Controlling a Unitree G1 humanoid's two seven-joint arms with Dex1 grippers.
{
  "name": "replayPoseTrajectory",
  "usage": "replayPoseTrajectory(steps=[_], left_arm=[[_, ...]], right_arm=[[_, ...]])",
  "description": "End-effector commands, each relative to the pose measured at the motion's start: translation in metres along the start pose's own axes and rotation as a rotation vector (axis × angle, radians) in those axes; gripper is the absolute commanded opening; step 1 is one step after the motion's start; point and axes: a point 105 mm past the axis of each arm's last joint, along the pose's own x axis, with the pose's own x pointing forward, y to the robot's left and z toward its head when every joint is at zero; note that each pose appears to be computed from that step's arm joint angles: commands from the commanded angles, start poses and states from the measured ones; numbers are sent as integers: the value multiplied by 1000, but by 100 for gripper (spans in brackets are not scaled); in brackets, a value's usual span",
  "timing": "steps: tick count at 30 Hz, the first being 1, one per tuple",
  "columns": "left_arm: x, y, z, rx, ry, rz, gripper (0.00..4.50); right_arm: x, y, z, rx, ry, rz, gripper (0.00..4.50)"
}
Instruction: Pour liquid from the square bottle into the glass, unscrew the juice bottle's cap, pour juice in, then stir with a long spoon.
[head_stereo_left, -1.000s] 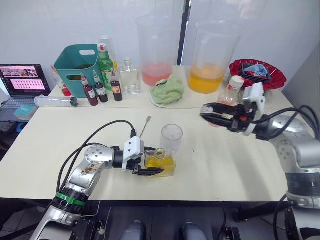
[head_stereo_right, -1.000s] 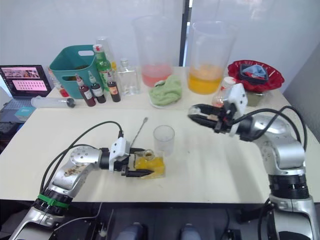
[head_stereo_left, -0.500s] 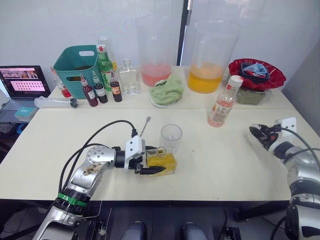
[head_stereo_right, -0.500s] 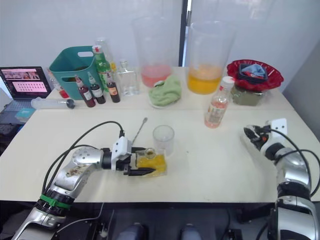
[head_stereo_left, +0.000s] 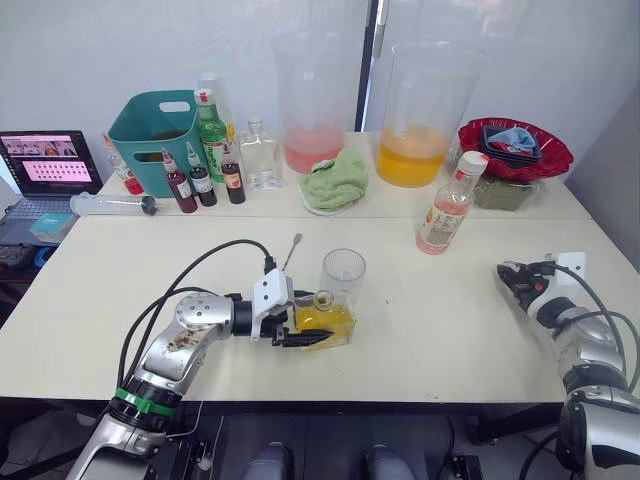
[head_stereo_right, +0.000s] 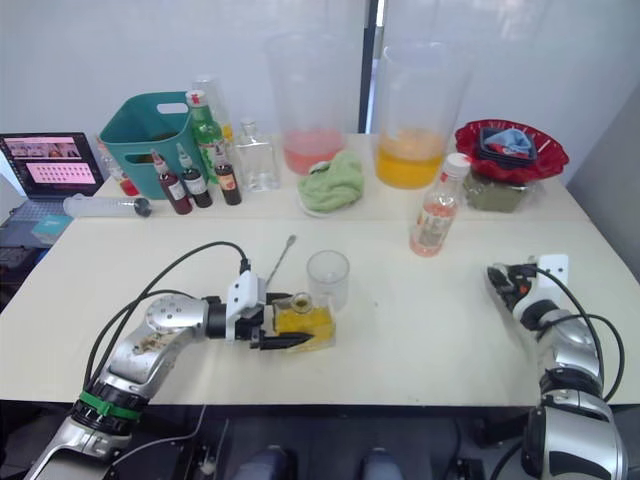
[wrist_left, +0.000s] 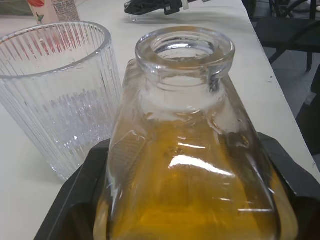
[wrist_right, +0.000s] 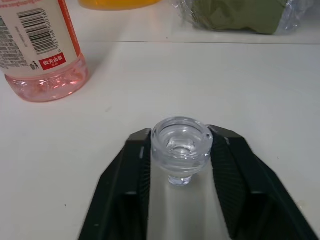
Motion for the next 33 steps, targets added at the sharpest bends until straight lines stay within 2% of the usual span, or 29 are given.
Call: replayPoseTrajectory(steps=[1, 5, 6, 13, 16, 22, 30, 33], left_arm=[[0, -1, 19, 44, -46, -7, 279], [-1, -4, 22, 35, -60, -23, 279], [-2, -6, 24, 26, -71, -30, 279], [-13, -14, 34, 1, -100, -47, 279], [-19, -16, 36, -3, -94, -44, 279], [-33, -18, 41, -13, -77, -22, 279], [-51, -20, 51, -7, -54, 23, 279], [-70, -16, 54, -39, -41, 90, 279]], right_arm=[[-1, -4, 15, 13, -63, 3, 300], [-2, -4, 29, -15, -95, 38, 441], [-1, -3, 33, -27, -105, 55, 447], [-6, 7, 79, -120, -176, 189, 447], [-13, 24, 95, -161, -164, 334, 447], [-38, 69, 97, -172, -47, 659, 447], [-65, 119, 97, -141, 30, 918, 447], [-71, 141, 95, -117, 53, 1020, 447]])
